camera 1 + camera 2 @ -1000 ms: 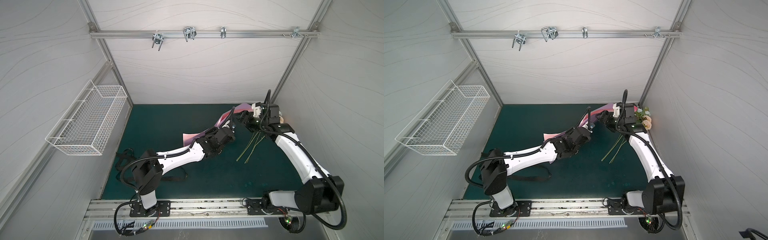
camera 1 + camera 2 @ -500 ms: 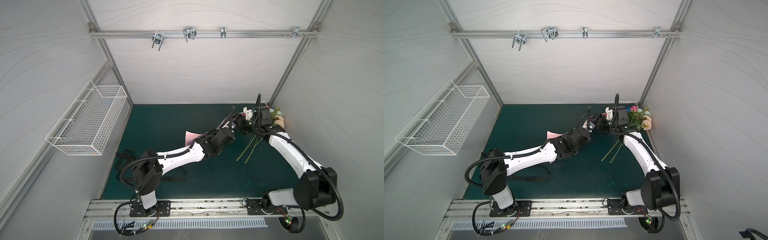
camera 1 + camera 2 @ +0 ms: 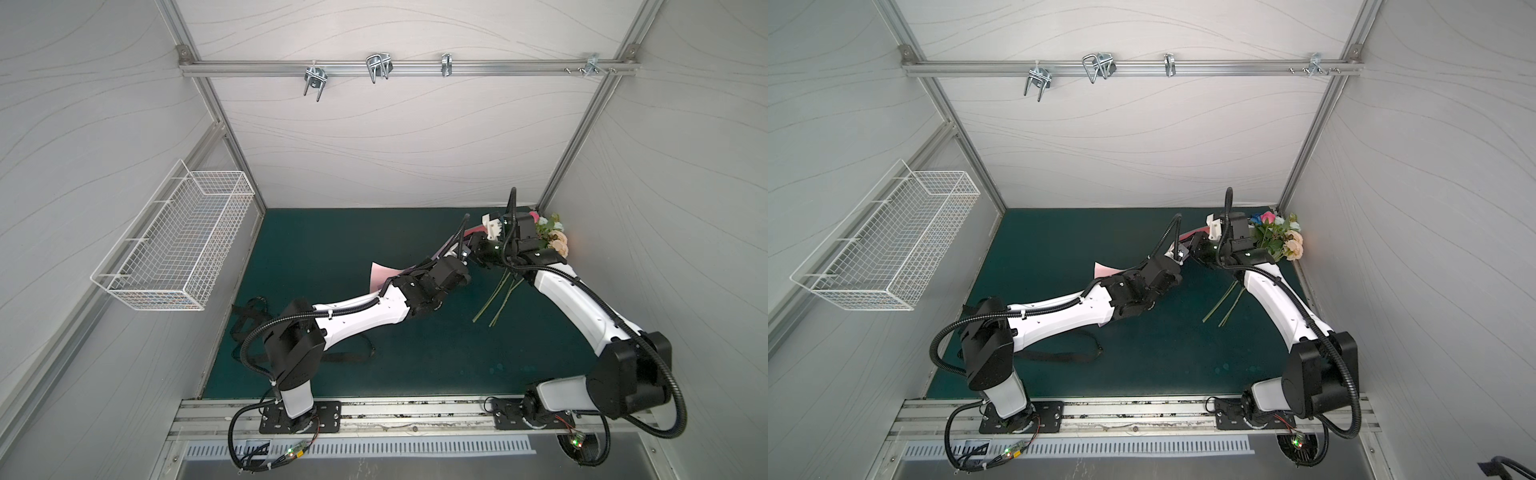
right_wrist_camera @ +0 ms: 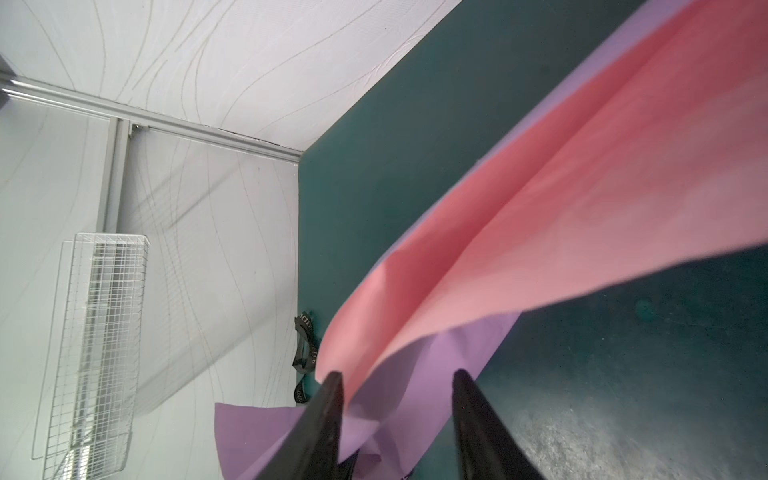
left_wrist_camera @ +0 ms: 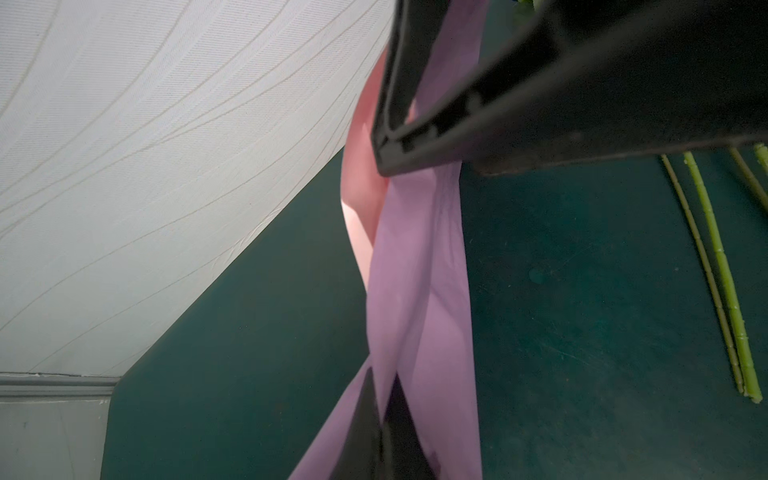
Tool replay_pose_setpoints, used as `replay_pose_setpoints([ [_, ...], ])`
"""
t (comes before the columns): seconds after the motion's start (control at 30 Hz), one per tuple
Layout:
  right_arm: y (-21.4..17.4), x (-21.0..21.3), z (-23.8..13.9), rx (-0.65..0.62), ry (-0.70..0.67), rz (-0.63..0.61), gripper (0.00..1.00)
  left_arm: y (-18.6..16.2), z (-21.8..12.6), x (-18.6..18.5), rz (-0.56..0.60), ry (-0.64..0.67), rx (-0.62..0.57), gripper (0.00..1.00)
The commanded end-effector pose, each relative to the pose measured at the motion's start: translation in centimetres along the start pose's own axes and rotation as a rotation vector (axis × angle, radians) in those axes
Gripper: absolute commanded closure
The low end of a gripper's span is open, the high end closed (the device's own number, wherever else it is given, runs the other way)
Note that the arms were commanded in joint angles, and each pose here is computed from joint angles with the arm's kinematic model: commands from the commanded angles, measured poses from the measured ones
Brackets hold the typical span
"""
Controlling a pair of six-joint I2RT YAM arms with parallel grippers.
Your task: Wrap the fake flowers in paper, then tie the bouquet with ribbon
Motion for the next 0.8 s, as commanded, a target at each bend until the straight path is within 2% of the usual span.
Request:
replay_pose_setpoints([
  [0.0,0.5,0.2,0.3,-0.002,-0.011,-0.010,0.64,1.3,-0.8,0.1,-0.042,-0.018,-0.042,1.00],
  [0.13,0.3,-0.3,0.8,0.012,-0.028,-0.014,0.80,1.6,-1.3,0.3,-0.069,-0.035,-0.057,1.00],
  [0.2,0.2,-0.6,1.0,0.021,-0.039,-0.016,0.87,2.1,-1.8,0.4,-0.095,-0.064,-0.064,0.89],
  [0.27,0.1,-0.9,1.2,0.030,-0.052,-0.024,1.00,2.5,-2.5,0.6,-0.143,-0.119,-0.065,0.80],
  [0.37,0.1,-1.3,1.4,0.041,-0.075,-0.038,1.00,3.1,-2.9,1.9,-0.281,-0.225,-0.039,0.63],
  [0.47,0.0,-1.5,1.6,0.055,-0.079,-0.052,1.00,3.2,-1.9,4.2,-0.433,-0.294,0.001,0.58],
  [0.53,0.0,-1.4,1.6,0.061,-0.080,-0.058,1.00,2.9,-0.9,5.3,-0.474,-0.294,0.025,0.58],
  [0.63,0.2,-1.3,1.5,0.065,-0.081,-0.073,1.00,2.5,0.2,6.1,-0.465,-0.303,0.063,0.49],
  [0.77,0.4,-1.1,1.7,0.080,-0.085,-0.090,1.00,3.7,-1.4,4.7,-0.363,-0.486,0.020,0.31],
])
Point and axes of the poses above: each gripper's point midway between its finger pads, its own z axis out along the fingers, its own x axis along the line the jaws close on, y = z × x, the point moved 3 cm from there along -z, back along the fingers, and after that the axes turned 12 degrees about -z, right-handed, at the moved point
